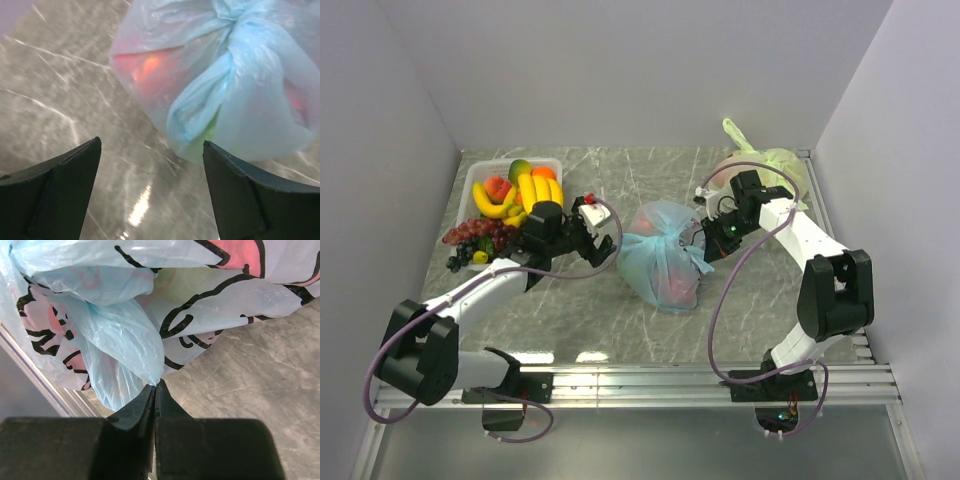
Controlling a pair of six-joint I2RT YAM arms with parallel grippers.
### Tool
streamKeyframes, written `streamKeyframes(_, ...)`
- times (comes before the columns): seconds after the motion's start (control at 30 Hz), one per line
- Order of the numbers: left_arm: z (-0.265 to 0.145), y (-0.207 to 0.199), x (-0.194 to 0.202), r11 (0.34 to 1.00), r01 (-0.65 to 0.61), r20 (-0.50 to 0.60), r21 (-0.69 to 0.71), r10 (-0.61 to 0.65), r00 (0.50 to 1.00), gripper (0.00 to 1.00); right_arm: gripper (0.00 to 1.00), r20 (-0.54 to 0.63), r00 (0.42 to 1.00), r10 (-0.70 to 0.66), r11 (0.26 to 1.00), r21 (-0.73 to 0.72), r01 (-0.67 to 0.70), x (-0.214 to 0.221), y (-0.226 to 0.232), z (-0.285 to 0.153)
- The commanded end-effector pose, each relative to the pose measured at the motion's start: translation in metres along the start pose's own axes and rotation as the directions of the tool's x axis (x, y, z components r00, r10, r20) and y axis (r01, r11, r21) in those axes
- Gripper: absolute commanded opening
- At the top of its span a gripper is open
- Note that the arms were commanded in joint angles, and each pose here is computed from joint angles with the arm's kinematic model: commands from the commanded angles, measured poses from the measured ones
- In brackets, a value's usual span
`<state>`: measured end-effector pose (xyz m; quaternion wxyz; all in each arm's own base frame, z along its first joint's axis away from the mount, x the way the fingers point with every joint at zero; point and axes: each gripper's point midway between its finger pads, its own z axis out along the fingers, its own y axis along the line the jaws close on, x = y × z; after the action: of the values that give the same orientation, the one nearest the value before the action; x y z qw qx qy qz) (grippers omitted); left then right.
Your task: Place the fake fruits into the plastic bag and tie a complex knot
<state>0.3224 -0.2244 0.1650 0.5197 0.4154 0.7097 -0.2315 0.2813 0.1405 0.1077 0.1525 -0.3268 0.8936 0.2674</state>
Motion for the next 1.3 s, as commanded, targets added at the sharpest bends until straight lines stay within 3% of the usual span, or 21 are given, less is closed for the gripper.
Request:
streamKeyframes(0.0, 0.006, 0.023, -0.042, 0.972, -0.176, 0.145, -0.157, 0.199, 0.969, 0.87, 0.0, 0.04, 0.999, -0.026, 0.999, 0.032, 0.025, -0.016, 0.0, -0.009)
streamKeyframes(0.2, 0.03, 0.02, -0.046, 0.958, -0.213, 0.167, -0.192, 0.246, 0.955, 0.81, 0.0, 0.009, 1.0, -0.027, 0.999, 0.043, 0.027, -0.012, 0.0, -0.006)
streamKeyframes(0.47, 0.059, 0.01, -0.035, 0.942, -0.309, 0.142, -0.133, 0.327, 0.934, 0.75, 0.0, -0.013, 0.999, -0.033, 0.998, 0.056, 0.034, -0.014, -0.003, -0.002)
streamKeyframes(0.57, 0.066, 0.009, -0.025, 0.932, -0.336, 0.117, -0.135, 0.352, 0.929, 0.74, 0.19, -0.039, 0.999, -0.028, 0.998, 0.047, 0.029, -0.011, -0.004, 0.003)
streamKeyframes(0.6, 0.069, 0.009, -0.024, 0.93, -0.341, 0.117, -0.137, 0.357, 0.927, 0.74, 0.3, -0.047, 0.999, -0.023, 0.999, 0.046, 0.025, -0.01, -0.004, 0.006)
streamKeyframes(0.73, 0.076, 0.009, -0.025, 0.916, -0.367, 0.115, -0.158, 0.387, 0.915, 0.72, 0.31, -0.055, 0.998, -0.007, 1.0, 0.03, 0.009, -0.009, 0.0, 0.013)
streamKeyframes(0.77, 0.079, 0.01, -0.025, 0.915, -0.37, 0.109, -0.164, 0.389, 0.915, 0.7, 0.29, -0.066, 0.998, 0.002, 1.0, 0.026, 0.0, -0.005, -0.001, 0.016)
streamKeyframes(0.87, 0.083, 0.015, -0.023, 0.907, -0.381, 0.074, -0.18, 0.399, 0.914, 0.5, 0.19, -0.108, 0.994, 0.001, 0.998, 0.068, 0.007, 0.004, -0.009, 0.023)
streamKeyframes(0.9, 0.083, 0.017, -0.024, 0.904, -0.385, 0.063, -0.185, 0.402, 0.913, 0.34, 0.11, -0.131, 0.991, -0.001, 0.993, 0.117, 0.016, 0.008, -0.018, 0.022)
streamKeyframes(1.0, 0.074, 0.02, -0.013, 0.896, -0.406, -0.001, -0.18, 0.413, 0.911, 0.04, 0.01, -0.159, 0.987, -0.016, 0.975, 0.217, 0.051, 0.015, -0.034, 0.014)
streamKeyframes(1.13, 0.054, 0.024, -0.002, 0.888, -0.418, -0.048, -0.189, 0.417, 0.908, 0.0, 0.0, -0.229, 0.972, -0.046, 0.916, 0.379, 0.132, 0.027, -0.061, -0.007)
streamKeyframes(1.27, 0.031, 0.033, 0.021, 0.886, -0.421, -0.156, -0.193, 0.396, 0.905, 0.0, 0.0, -0.284, 0.958, -0.049, 0.874, 0.451, 0.178, 0.041, -0.073, -0.025)
